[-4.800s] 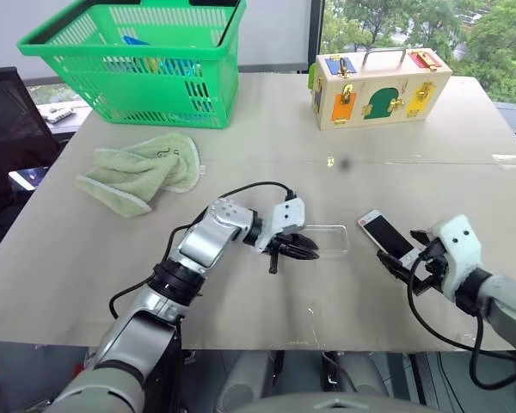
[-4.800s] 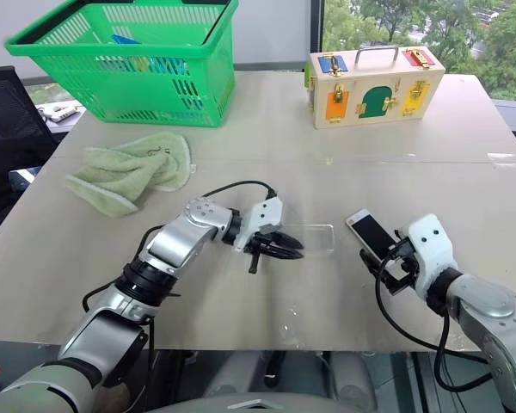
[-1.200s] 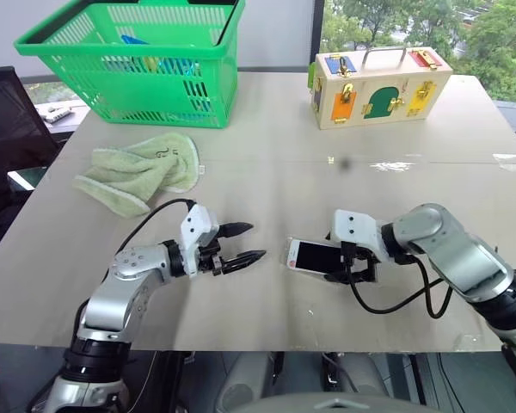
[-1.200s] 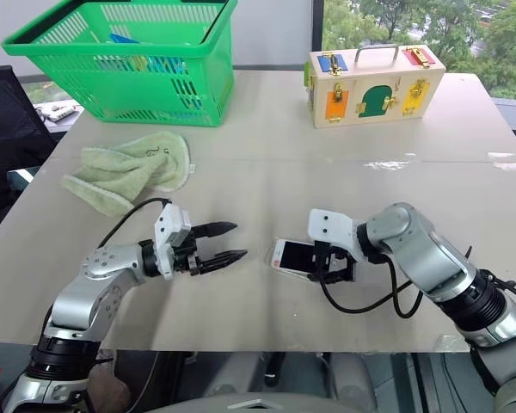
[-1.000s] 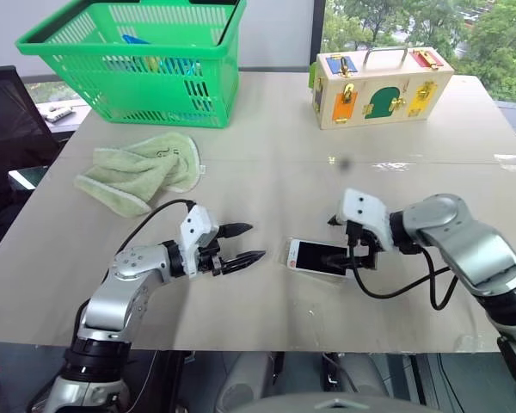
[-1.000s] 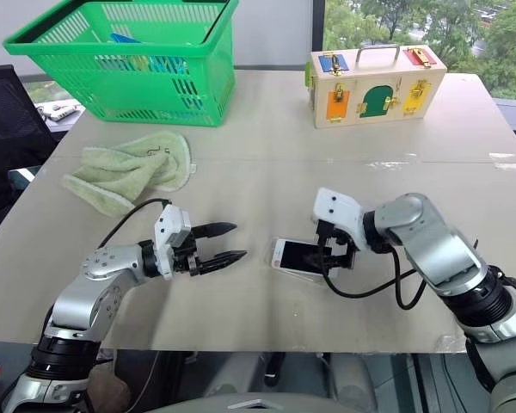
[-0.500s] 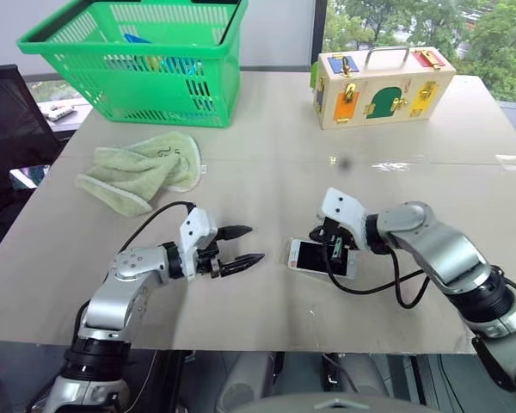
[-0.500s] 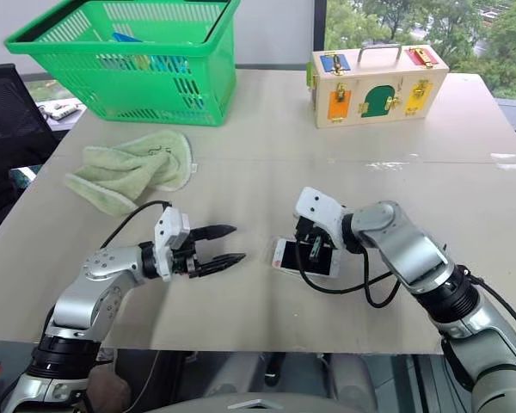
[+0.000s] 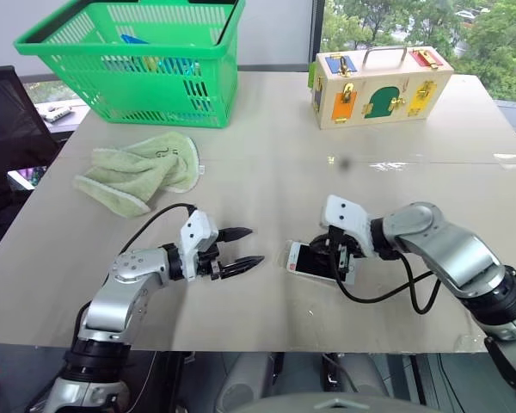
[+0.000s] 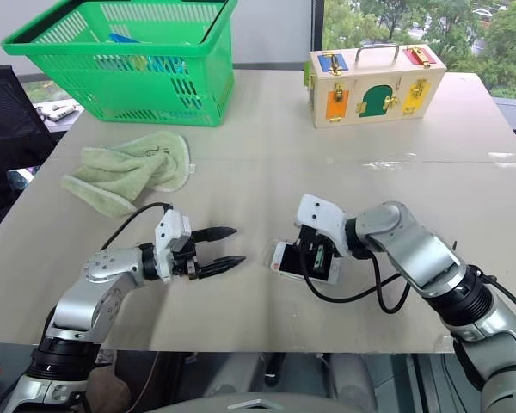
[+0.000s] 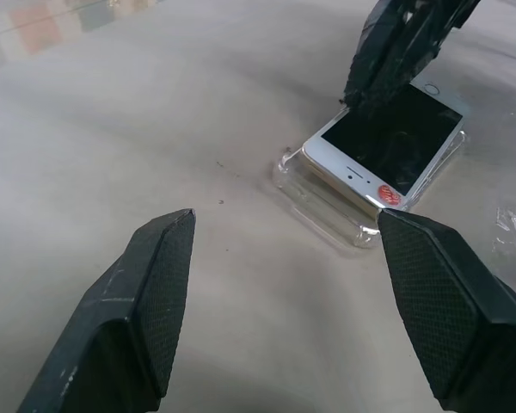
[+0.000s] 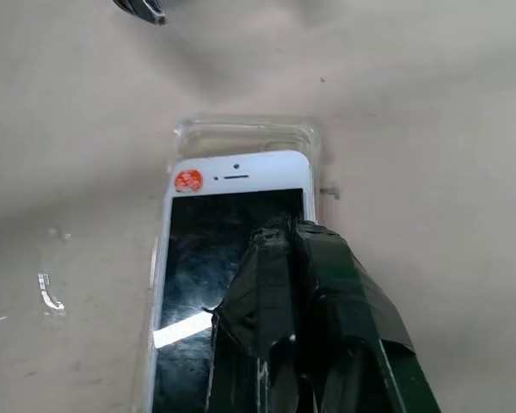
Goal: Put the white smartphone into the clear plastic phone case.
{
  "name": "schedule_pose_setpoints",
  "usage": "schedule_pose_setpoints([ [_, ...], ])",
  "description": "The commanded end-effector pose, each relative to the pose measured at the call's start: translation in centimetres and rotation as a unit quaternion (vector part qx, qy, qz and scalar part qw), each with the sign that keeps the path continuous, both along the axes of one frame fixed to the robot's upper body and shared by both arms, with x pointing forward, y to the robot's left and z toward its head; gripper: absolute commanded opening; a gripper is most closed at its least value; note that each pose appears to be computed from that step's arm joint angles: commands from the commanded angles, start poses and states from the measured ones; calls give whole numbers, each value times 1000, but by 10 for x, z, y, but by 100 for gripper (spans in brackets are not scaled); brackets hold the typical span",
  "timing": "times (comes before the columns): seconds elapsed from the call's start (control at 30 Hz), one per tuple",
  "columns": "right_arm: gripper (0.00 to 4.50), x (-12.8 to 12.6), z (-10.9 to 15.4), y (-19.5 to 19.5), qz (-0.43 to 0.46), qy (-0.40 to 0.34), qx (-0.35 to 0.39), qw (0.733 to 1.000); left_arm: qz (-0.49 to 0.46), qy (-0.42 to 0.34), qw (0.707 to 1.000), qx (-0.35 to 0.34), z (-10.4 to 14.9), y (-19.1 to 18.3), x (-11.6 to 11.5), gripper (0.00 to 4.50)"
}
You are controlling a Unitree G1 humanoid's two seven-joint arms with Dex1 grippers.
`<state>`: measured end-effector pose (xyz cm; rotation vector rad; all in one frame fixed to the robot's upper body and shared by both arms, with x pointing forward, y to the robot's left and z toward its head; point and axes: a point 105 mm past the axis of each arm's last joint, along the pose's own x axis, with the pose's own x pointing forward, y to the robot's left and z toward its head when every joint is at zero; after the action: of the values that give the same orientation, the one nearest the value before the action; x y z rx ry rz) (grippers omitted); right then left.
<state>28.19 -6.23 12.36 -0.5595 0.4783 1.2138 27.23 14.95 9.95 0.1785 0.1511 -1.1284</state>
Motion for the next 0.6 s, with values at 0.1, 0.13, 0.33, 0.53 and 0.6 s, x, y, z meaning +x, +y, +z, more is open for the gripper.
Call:
schedule_pose_setpoints([
  [0.1, 4, -5, 10, 10, 10, 1, 35, 999, -9, -4, 1000, -3, 2, 0, -1, 348],
  [0.13, 4, -5, 4, 12, 9, 8, 32, 999, -10, -4, 1000, -3, 1, -1, -1, 348],
  [0.33, 4, -7, -34, 16, 11, 43, -11, 999, -13, -4, 1000, -4, 2, -1, -1, 348],
  [0.53, 4, -12, -73, 6, 6, 79, -78, 994, -13, -4, 1000, -3, 2, -1, -2, 348],
  [0.6, 4, -13, -79, 5, -5, 92, -75, 993, -14, -4, 1000, -4, 3, -2, -2, 348],
])
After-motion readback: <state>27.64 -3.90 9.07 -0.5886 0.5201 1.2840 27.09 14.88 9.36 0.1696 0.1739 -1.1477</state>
